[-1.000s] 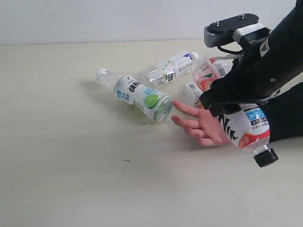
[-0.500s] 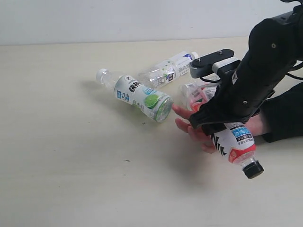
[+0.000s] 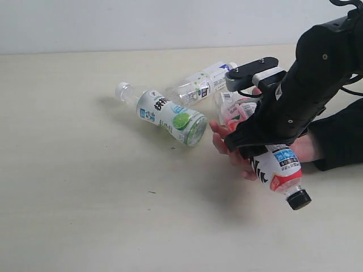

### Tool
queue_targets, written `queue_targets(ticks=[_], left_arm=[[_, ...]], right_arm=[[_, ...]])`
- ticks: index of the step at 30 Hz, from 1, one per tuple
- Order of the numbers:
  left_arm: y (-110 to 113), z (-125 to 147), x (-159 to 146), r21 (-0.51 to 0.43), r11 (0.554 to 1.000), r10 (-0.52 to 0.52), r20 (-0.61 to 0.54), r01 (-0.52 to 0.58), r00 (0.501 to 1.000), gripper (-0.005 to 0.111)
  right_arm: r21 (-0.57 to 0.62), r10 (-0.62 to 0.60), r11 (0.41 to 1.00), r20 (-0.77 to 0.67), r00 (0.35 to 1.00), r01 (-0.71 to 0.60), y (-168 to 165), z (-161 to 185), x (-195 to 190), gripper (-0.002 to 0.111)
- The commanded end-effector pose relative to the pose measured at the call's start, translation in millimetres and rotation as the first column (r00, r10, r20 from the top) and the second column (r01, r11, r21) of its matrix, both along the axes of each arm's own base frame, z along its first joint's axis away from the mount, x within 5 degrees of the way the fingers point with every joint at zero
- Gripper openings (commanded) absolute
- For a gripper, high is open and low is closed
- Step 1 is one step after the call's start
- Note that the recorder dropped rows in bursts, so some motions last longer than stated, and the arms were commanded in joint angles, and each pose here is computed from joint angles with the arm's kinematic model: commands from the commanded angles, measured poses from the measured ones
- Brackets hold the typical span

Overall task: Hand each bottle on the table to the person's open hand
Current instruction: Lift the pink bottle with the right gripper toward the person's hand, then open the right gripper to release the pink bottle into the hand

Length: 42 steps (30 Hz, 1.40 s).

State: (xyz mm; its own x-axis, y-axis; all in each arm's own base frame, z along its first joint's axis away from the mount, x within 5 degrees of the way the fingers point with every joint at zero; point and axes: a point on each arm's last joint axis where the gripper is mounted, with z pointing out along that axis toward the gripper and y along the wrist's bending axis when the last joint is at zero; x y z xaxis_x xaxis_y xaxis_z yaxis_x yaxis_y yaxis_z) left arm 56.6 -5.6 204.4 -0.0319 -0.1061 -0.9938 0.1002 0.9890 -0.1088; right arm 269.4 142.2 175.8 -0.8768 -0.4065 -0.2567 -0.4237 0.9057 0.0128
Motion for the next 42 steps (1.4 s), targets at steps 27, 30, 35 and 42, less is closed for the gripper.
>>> queue_targets(ticks=[27,30,35,42], left_arm=[[0,0,0,0.001,1.0,0.002,0.01,-0.002,1.0,0.001],[0,0,0,0.001,1.0,0.002,0.01,-0.002,1.0,0.001],[0,0,0,0.001,1.0,0.002,0.01,-0.002,1.0,0.001],[0,0,0,0.001,1.0,0.002,0.01,-0.002,1.0,0.001]], right_arm=[[0.155,-0.021,0.988,0.313,0.949,-0.029,-22,104,-38,0.082],[0.194,-0.037,0.98,0.372,0.927,-0.038,-34,118,-63,0.059],[0.367,-0.178,0.929,0.545,0.819,-0.043,-72,117,-136,0.0],[0.438,-0.229,0.895,0.616,0.754,-0.086,-87,108,-165,0.0]])
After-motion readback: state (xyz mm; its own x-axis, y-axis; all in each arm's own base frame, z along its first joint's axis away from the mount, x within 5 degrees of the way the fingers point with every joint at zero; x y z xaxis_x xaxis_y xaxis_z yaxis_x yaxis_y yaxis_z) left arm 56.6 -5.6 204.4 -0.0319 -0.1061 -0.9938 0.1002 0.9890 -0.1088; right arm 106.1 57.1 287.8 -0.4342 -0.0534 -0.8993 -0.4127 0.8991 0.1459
